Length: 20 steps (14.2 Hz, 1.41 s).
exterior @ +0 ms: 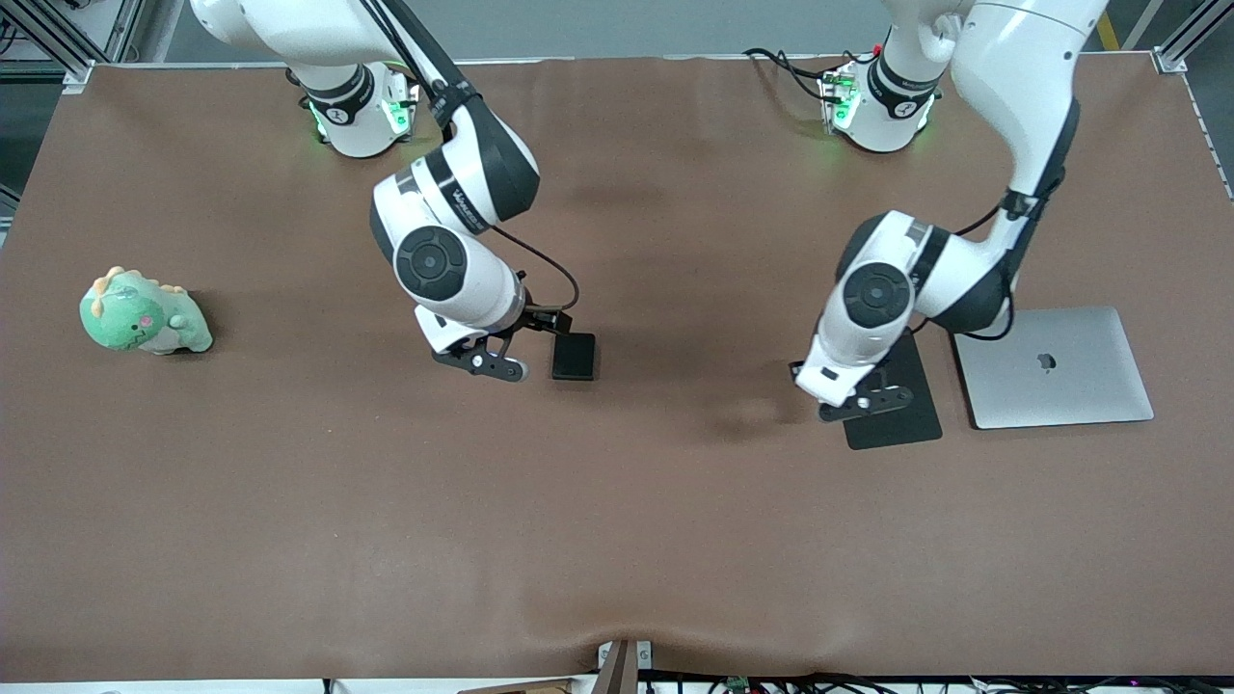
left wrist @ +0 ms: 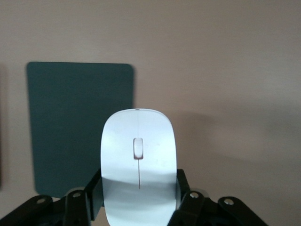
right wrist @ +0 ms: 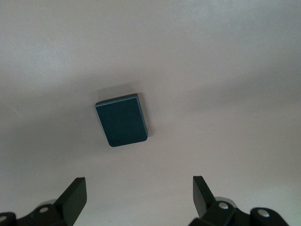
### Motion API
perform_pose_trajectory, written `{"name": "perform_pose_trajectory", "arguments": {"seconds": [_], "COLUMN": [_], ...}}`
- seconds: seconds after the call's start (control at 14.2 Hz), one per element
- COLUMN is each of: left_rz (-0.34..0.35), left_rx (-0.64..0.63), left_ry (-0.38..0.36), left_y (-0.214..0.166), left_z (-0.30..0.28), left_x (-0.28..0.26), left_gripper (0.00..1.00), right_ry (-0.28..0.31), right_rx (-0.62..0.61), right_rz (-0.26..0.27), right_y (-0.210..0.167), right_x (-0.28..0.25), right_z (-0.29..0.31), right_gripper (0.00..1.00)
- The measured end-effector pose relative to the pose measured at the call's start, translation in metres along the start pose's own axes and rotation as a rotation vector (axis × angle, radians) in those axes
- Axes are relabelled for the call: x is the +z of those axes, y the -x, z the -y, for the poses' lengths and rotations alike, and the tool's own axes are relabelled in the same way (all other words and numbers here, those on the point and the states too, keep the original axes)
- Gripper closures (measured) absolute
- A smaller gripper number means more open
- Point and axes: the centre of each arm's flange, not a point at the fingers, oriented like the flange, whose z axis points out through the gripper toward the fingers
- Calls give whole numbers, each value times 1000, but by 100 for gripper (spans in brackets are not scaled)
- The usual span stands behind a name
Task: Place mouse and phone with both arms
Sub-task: 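Lower the mouse onto the black pad while the right gripper grasps the phone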
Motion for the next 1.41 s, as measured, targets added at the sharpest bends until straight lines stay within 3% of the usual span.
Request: {"name": "perform_pose_trajectory", "arguments": {"seconds": [0.63, 1.06, 1.41], "left_rz": [55, 31, 29], "left_rx": [108, 102, 96], "left_ry": [6, 45, 64], "left_y": [-14, -9, -9], "left_z": [80, 87, 87], "left_x": [45, 68, 83], "left_gripper": [38, 38, 38], "right_ry": [28, 56, 47], "right_rx": [-65, -144, -163], "right_rz": [-67, -143, -166], "right_y": [-7, -3, -1], "right_x": [83, 117, 133], "right_z": [26, 41, 47], "right_gripper": [0, 0, 0]}}
